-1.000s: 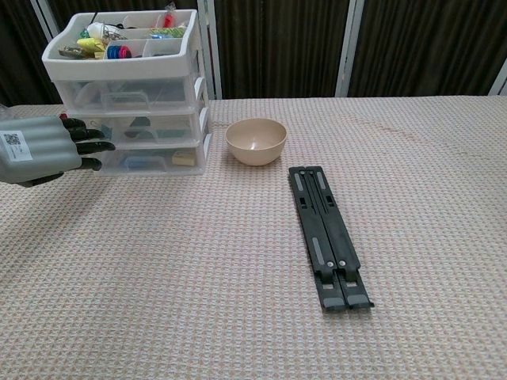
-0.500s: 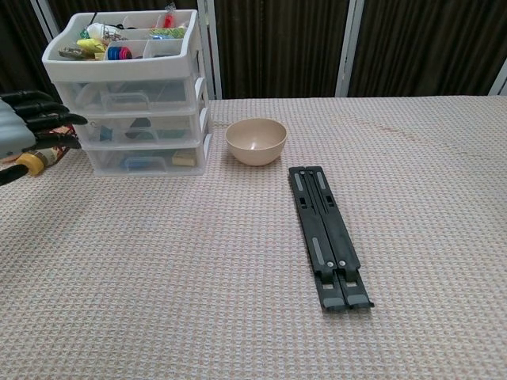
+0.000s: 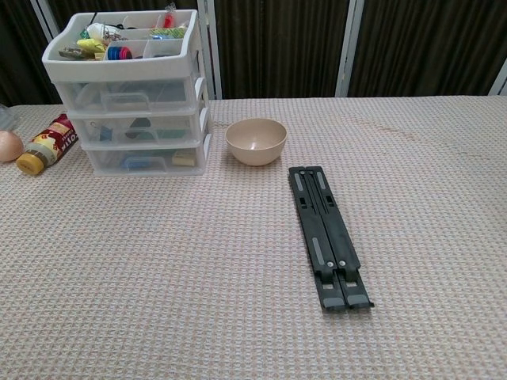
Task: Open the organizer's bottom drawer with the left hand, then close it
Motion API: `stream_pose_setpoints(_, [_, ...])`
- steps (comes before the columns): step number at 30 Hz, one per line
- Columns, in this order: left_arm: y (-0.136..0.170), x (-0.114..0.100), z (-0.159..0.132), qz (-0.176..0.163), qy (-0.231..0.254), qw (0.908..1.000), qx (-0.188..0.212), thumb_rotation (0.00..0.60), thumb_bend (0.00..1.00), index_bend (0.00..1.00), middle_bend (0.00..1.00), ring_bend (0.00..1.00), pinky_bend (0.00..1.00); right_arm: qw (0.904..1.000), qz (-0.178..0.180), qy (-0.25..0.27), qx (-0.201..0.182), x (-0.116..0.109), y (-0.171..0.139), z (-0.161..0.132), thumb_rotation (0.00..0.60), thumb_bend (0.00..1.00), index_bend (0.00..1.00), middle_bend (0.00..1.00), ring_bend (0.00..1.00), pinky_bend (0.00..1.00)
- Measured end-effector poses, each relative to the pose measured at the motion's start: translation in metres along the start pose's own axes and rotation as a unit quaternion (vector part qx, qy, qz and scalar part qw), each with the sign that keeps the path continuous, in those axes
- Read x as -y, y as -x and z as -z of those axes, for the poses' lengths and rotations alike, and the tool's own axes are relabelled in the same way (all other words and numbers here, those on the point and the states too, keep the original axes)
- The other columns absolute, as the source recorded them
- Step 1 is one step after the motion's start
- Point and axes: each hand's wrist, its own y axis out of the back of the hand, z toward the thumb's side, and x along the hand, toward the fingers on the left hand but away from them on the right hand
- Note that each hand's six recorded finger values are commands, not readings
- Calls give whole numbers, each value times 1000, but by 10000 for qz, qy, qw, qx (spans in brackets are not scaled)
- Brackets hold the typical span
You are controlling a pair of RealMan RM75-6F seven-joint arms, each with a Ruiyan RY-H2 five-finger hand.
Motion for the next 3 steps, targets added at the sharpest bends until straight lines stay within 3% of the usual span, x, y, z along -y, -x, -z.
stream_pose_setpoints(3, [18, 7, 9, 177, 44, 9997, -131, 600, 66, 0, 0, 0, 0, 10000, 20, 1, -52, 0, 0, -2, 600, 64, 65, 0, 0, 0])
